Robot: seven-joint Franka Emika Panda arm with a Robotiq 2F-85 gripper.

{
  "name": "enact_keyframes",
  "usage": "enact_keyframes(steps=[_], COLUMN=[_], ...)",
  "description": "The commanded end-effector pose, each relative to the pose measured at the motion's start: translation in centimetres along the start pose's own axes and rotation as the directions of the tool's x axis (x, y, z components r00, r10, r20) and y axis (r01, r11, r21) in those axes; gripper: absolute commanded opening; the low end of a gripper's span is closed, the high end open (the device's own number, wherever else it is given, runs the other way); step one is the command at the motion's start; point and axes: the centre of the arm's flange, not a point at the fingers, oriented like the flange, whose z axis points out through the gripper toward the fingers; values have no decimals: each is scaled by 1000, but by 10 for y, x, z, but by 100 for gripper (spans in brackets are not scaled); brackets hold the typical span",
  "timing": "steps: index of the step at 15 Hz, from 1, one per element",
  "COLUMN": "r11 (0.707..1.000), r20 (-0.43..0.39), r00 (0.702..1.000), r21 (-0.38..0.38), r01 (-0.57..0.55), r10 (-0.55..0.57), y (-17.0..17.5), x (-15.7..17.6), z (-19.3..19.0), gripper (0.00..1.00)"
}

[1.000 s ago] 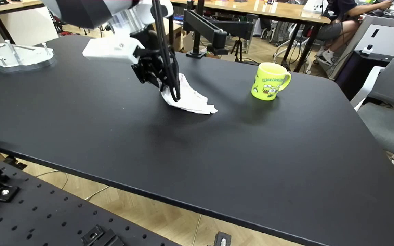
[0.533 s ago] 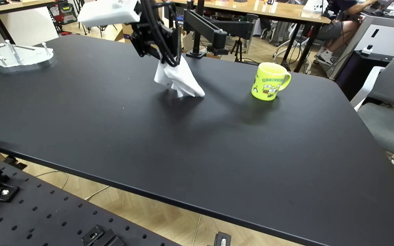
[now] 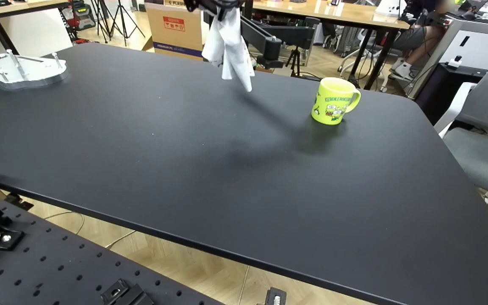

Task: Get the white towel from the table and place it on the black stand

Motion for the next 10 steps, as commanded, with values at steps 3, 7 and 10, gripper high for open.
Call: enact_keyframes(steps=[3,7,10], r11=[1000,1000,999], r20=[-8,20,39], r00=[1000,1000,998], r21=[-12,-11,-16], r01=[-10,-22,-45], r10=[10,22,45], y=[35,48,55], x=[35,33,23], z=[-75,-95,-86], gripper=[0,0,0])
